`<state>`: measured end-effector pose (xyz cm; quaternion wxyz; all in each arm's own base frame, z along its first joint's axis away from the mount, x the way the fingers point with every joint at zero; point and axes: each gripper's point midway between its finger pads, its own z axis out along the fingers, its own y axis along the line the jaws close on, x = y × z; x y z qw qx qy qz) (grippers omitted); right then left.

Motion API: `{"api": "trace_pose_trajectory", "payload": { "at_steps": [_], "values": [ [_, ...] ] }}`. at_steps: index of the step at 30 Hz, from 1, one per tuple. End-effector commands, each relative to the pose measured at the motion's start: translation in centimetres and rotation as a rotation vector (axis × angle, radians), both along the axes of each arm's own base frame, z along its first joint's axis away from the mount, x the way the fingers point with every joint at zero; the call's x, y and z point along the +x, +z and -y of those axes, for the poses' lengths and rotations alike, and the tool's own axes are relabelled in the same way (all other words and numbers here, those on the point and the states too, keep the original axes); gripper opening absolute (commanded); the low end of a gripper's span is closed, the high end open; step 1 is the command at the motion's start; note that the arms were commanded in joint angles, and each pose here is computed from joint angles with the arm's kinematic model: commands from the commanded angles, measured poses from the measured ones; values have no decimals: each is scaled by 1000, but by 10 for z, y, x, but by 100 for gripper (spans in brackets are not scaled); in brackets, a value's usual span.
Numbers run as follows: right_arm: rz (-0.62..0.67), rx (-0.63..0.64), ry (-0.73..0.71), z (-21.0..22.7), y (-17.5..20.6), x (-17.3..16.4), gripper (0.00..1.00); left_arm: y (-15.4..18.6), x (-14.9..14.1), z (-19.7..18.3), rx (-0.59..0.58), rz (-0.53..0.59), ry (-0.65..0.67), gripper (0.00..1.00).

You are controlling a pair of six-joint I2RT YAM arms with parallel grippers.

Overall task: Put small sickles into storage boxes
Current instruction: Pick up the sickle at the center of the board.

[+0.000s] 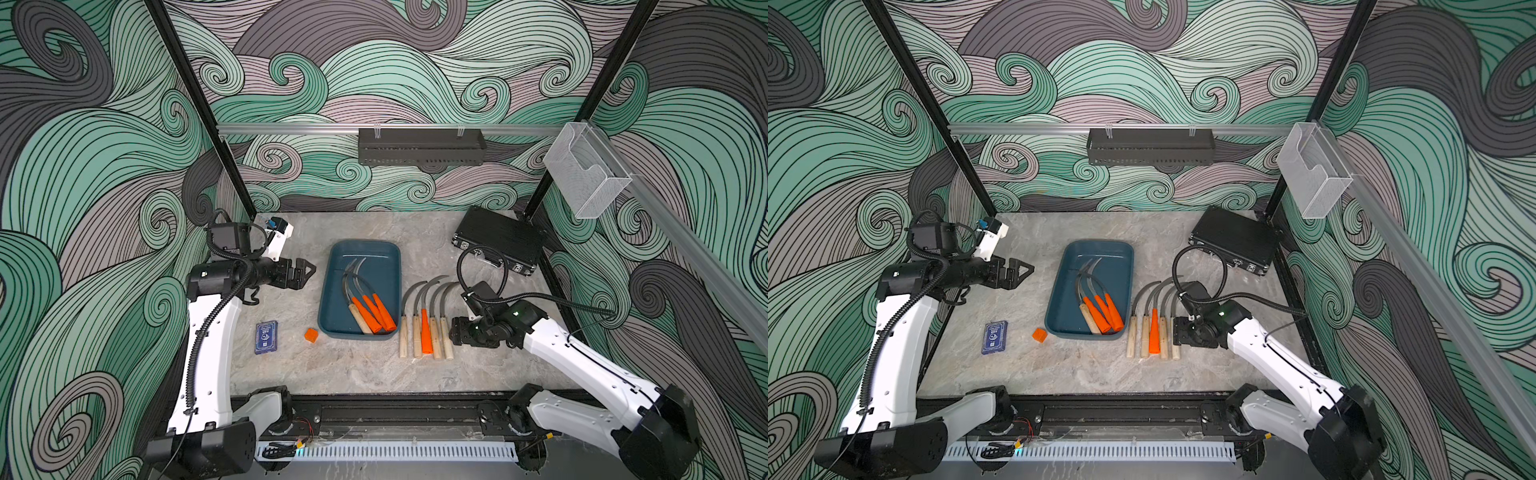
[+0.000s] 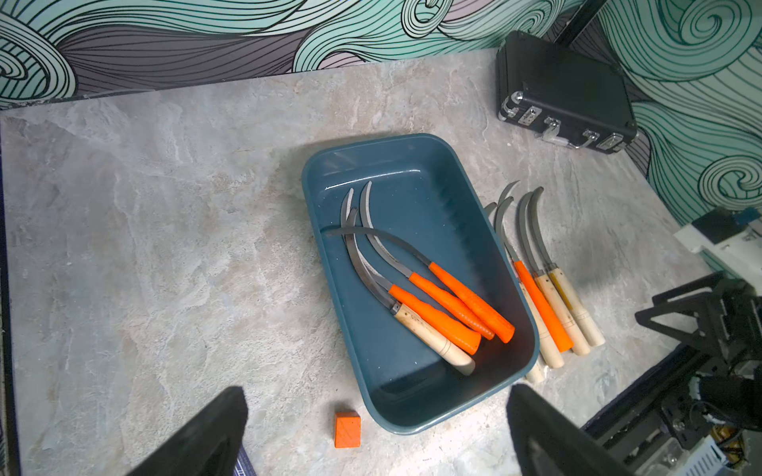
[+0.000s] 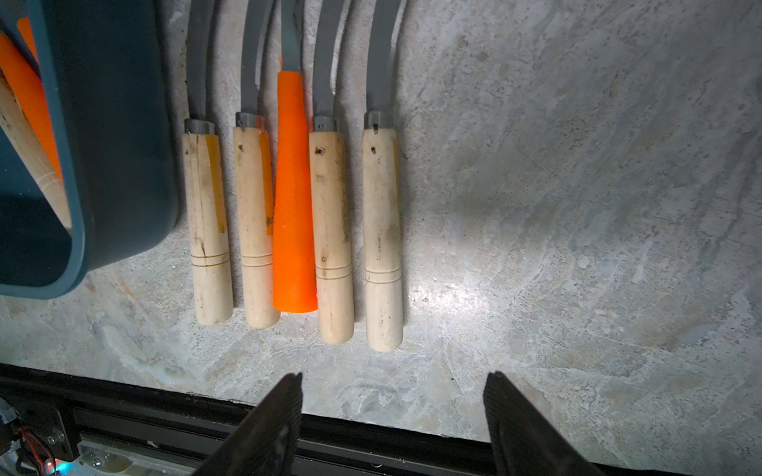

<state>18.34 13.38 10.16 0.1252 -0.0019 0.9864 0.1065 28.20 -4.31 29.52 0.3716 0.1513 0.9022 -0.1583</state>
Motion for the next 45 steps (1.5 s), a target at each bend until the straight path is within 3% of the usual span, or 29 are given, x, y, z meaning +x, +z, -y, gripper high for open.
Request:
{"api": "trace_pose_trajectory", "payload": {
  "at_steps": [1,7,18,25,33,40,45],
  "values": [
    [-8,-25,-21,10,-3,-4,71,4,-9,7,14,-3,-69,99],
    [-3,-20,-25,12,-4,-7,71,1,-1,30,-27,-91,-157,97],
    [4,-4,-35,13,-2,-10,69,3,10,63,47,-61,-248,93],
    [7,0,-17,12,0,-10,68,2,17,66,41,-65,-216,82],
    [-1,-22,-1,13,-4,-9,69,13,18,47,110,1,-110,97],
    [-40,-51,21,9,-14,-3,67,-4,15,29,174,-19,-25,99],
    [-57,-58,29,4,-17,2,63,-2,16,26,159,-17,6,99]
  ]
}}
